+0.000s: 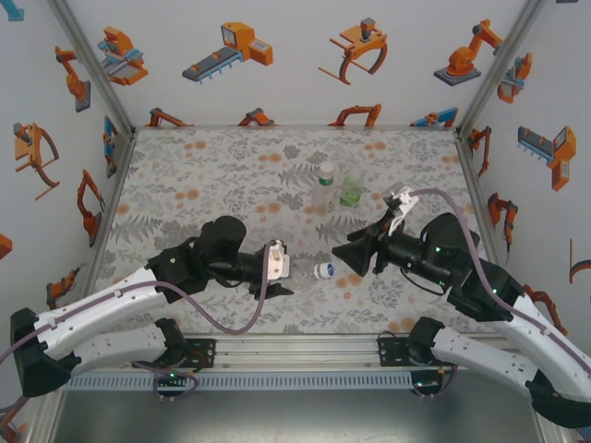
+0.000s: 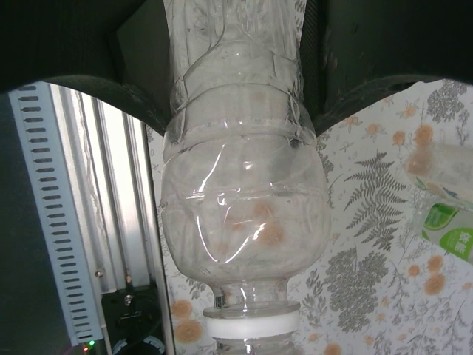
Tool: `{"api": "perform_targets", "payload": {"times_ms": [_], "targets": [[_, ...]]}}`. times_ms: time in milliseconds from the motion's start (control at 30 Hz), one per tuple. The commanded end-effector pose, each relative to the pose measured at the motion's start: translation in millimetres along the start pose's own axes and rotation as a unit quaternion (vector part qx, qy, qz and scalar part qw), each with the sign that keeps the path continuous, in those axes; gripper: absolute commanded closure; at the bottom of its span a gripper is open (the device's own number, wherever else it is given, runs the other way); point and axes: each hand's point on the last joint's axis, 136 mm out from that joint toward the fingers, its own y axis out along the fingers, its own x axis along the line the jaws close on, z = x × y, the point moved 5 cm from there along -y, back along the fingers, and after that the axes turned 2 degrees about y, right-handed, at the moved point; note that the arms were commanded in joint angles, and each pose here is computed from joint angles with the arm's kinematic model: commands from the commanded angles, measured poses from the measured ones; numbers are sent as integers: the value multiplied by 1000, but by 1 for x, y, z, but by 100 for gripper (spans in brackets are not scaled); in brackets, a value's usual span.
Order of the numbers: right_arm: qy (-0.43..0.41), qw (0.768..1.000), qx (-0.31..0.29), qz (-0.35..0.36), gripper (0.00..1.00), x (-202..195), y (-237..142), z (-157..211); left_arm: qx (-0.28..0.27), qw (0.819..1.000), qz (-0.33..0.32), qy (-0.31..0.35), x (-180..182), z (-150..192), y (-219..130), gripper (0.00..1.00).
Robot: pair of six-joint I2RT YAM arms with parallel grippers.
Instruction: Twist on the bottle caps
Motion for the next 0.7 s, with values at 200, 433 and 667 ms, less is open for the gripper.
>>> {"api": "perform_targets", "payload": {"times_ms": [200, 433, 667], "targets": [[-301, 926, -4, -230, 46, 55, -16, 10, -38, 999, 28, 21, -8, -23, -14, 100], [-330, 905, 7, -270, 44, 57, -8, 26, -41, 999, 26, 20, -8, -25, -16, 100], [-326, 906, 14, -270, 48, 52, 1, 39, -36, 999, 14, 18, -6, -24, -17, 100]]}}
